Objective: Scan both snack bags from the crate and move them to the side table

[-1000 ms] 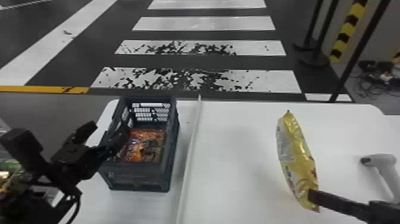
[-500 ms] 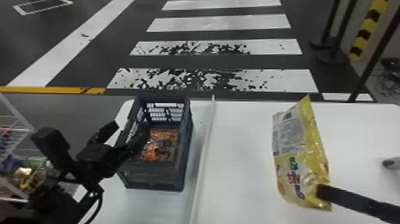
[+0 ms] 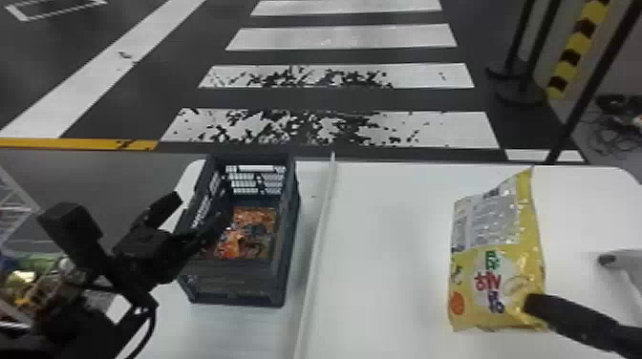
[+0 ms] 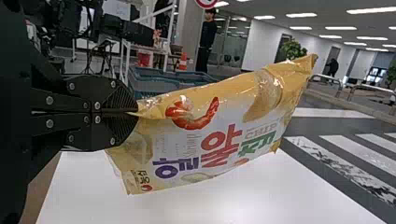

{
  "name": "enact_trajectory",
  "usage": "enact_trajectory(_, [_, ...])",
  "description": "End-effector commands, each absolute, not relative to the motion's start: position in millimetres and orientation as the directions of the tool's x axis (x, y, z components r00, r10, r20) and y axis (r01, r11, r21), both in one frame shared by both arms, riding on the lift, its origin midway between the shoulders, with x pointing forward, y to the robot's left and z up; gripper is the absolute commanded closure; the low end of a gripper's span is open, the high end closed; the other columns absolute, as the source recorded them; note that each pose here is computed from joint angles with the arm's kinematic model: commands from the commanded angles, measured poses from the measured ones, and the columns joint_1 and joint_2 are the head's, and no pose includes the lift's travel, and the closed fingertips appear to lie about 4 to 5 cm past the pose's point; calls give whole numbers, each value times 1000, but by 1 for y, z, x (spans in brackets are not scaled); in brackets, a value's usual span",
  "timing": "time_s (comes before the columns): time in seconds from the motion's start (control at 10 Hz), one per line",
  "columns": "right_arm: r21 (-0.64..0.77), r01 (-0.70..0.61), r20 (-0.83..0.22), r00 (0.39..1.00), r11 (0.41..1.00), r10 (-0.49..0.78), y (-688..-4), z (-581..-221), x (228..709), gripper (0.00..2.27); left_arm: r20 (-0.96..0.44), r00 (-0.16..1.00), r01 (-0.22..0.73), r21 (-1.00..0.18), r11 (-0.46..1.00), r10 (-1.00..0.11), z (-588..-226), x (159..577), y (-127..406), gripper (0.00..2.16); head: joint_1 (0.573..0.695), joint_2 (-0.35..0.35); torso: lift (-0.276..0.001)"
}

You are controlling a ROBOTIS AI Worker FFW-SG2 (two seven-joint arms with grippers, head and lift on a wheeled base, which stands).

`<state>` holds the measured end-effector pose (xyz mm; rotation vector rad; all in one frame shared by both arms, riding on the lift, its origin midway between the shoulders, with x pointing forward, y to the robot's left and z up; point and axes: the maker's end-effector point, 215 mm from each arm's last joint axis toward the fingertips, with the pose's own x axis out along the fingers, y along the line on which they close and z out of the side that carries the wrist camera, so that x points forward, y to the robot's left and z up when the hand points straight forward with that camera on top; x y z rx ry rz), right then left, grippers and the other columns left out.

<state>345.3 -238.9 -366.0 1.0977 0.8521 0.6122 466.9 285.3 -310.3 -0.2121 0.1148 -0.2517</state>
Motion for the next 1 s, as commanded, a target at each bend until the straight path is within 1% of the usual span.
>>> enact_trajectory(0.0, [929, 42, -326, 560, 367, 762, -263, -380, 354, 2243, -88, 960, 240, -218, 946, -264, -312, 467, 281, 22, 695, 71, -95])
enact_trajectory(0.1, [918, 88, -368, 556, 388, 745, -275, -395, 352, 2243, -90, 960, 240, -217, 946, -265, -312, 467, 281, 22, 695, 40, -95])
enact_trajectory(0.2, [899, 132, -417, 547, 417, 726, -286, -409, 353, 2243, -91, 961, 237, -216, 947, -261, -313, 467, 283, 22, 695, 29, -95])
enact_trajectory(0.4, [835, 190, -531, 522, 516, 668, -305, -434, 350, 2243, -84, 963, 235, -213, 948, -258, -310, 468, 284, 22, 695, -7, -95])
enact_trajectory(0.6, [793, 201, -587, 502, 575, 635, -317, -441, 352, 2233, -83, 962, 237, -213, 948, -259, -310, 468, 284, 22, 695, -31, -95])
enact_trajectory(0.7, [772, 201, -610, 499, 603, 615, -325, -441, 355, 1717, -82, 963, 236, -212, 948, -258, -309, 468, 284, 22, 695, -41, -95])
enact_trajectory(0.8, [749, 206, -636, 492, 630, 595, -332, -444, 356, 201, -83, 963, 236, -212, 948, -258, -310, 467, 284, 22, 695, -46, -95])
enact_trajectory(0.9, [713, 209, -670, 485, 669, 562, -339, -450, 356, -2, -84, 962, 236, -212, 948, -258, -310, 467, 285, 22, 695, -56, -95])
